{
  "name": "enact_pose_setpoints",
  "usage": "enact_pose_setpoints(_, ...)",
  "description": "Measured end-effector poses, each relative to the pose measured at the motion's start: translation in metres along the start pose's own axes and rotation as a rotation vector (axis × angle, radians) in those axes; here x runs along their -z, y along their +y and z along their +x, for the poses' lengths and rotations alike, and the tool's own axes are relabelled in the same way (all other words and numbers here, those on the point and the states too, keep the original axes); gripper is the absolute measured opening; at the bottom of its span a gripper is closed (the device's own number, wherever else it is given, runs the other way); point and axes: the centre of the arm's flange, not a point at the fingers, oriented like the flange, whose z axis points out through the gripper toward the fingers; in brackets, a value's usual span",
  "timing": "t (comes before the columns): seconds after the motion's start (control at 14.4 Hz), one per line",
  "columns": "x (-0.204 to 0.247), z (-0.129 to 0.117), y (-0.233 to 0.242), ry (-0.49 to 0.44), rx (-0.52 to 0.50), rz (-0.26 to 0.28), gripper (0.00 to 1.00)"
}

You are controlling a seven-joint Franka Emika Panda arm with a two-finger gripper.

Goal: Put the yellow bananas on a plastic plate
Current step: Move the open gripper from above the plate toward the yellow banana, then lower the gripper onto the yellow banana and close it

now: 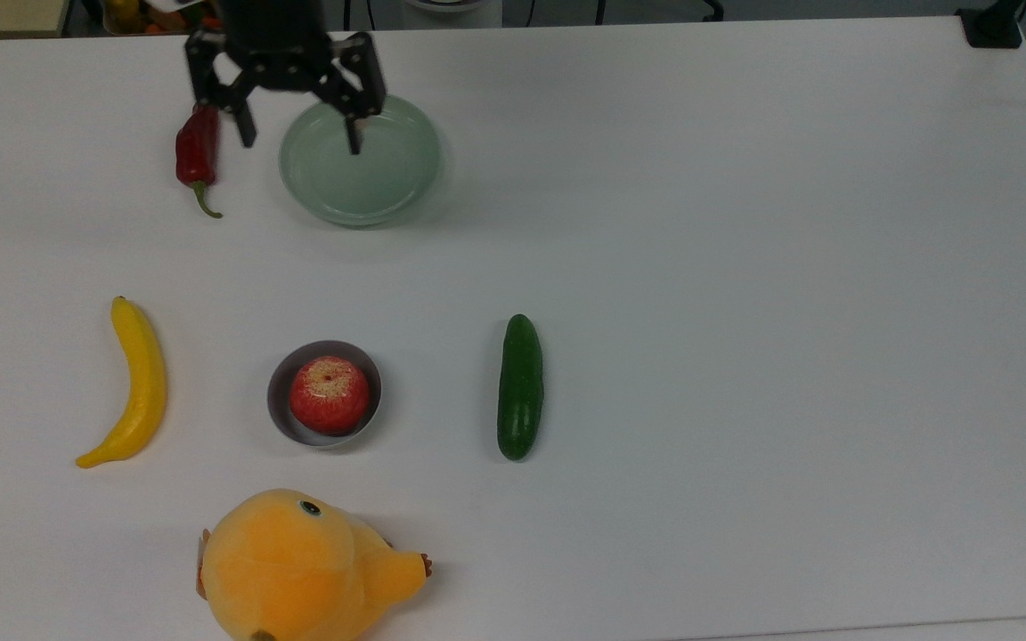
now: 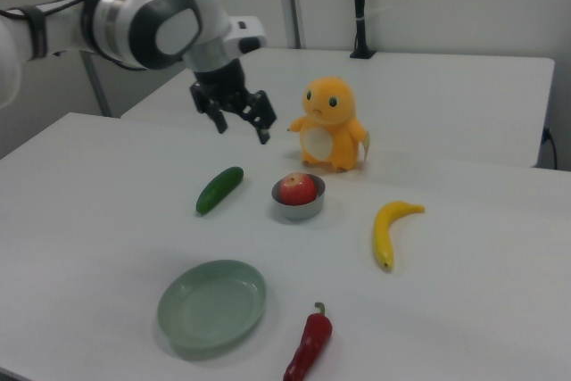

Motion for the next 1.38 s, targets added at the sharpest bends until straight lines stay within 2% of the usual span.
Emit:
enact_pose_setpoints(0.14,-0.01,0.018,0.045,0.012,0.002,-0.019,1.0)
enact_pose_setpoints(0.35,-0.038,0.034,0.1,0.004,0.083,-0.044,1.0)
enact_pose_setpoints(0.62,-0.103,0.05,0.147,0.089,0.072,-0.095,1.0)
enact_pose_setpoints(1.04,-0.206,0.058,0.161,0.162,0.072,-0.133,1.0)
enact_pose_setpoints(1.38,-0.258,0.054,0.163,0.184,0.076,-0.146,1.0)
